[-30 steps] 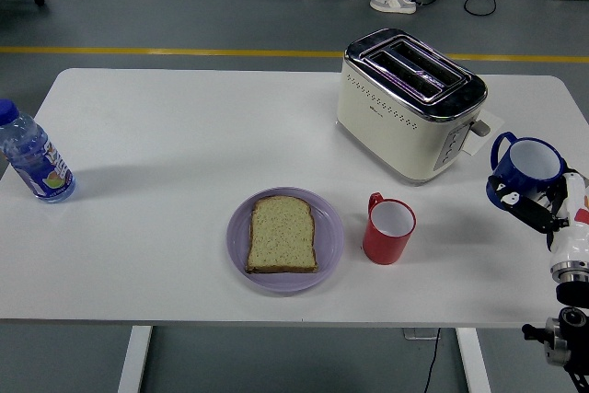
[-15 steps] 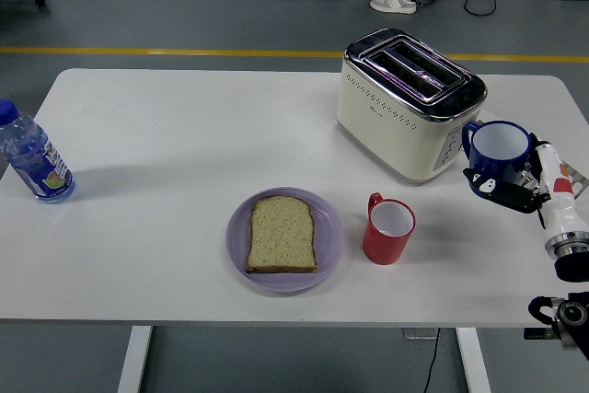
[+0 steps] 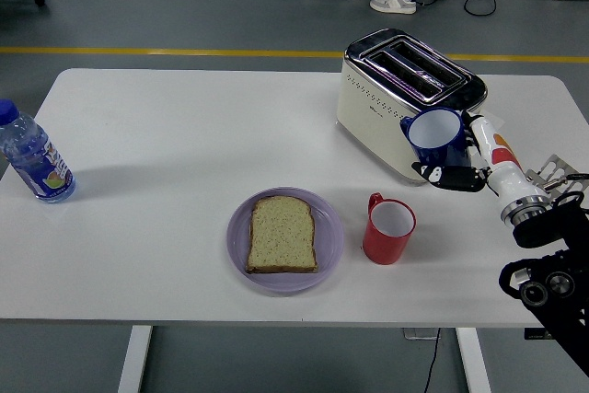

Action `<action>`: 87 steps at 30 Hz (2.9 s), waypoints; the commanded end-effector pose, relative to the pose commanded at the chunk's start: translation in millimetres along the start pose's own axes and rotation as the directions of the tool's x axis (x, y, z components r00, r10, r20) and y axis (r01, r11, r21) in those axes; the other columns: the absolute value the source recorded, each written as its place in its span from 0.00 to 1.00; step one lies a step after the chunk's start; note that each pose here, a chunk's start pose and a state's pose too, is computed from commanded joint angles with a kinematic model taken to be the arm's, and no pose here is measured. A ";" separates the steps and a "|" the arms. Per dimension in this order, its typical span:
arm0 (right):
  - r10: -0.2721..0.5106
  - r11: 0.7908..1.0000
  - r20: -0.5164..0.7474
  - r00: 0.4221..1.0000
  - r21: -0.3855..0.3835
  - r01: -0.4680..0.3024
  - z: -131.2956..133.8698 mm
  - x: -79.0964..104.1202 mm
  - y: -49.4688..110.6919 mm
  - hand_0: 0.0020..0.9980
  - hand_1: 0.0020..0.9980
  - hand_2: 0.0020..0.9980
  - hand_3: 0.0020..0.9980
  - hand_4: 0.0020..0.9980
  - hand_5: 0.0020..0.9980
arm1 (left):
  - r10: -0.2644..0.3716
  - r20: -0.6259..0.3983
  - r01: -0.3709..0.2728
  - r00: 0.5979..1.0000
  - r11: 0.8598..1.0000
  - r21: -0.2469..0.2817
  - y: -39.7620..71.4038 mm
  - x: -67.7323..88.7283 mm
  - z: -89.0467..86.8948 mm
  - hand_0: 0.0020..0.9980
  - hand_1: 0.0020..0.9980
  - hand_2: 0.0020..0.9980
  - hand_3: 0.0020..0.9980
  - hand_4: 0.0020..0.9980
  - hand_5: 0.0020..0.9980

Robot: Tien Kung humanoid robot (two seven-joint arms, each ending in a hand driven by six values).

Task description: Pick up the cup,pour liquid into bread,place the cup on the desk

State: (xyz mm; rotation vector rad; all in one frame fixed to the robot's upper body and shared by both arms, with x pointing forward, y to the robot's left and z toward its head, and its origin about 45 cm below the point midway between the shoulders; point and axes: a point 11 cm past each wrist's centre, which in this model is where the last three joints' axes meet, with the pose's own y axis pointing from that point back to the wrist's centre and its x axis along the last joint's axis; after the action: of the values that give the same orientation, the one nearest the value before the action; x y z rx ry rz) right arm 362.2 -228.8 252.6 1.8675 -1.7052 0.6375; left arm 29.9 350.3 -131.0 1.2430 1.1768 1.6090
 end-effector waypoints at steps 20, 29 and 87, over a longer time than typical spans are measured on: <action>-0.104 0.971 -0.401 0.910 0.155 0.180 -76.1 -55.0 -17.5 0.41 0.44 0.57 0.56 0.67 0.00 | 0.000 -0.012 0.000 1.000 1.000 0.003 0.0 -0.1 -0.6 0.63 0.65 0.66 0.51 0.24 0.85; -0.056 0.938 -0.652 0.756 0.225 0.263 -94.0 -74.2 -20.2 0.42 0.44 0.57 0.56 0.66 0.00 | -0.001 -0.020 0.001 1.000 1.000 0.005 0.0 -0.6 -1.4 0.63 0.65 0.66 0.51 0.24 0.85; 0.095 0.957 -0.630 0.771 0.271 0.103 -90.2 -31.1 -16.6 0.52 0.50 0.60 0.56 0.64 0.00 | 0.000 -0.019 0.001 1.000 1.000 0.024 -0.3 -0.4 -12.1 0.64 0.65 0.66 0.51 0.24 0.85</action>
State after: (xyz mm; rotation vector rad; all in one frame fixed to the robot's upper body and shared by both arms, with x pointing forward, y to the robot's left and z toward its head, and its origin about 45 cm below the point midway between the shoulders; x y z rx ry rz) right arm 376.4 -144.8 298.6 1.5544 -1.1897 1.4061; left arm 18.2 347.5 -132.5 1.2449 1.2110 1.6142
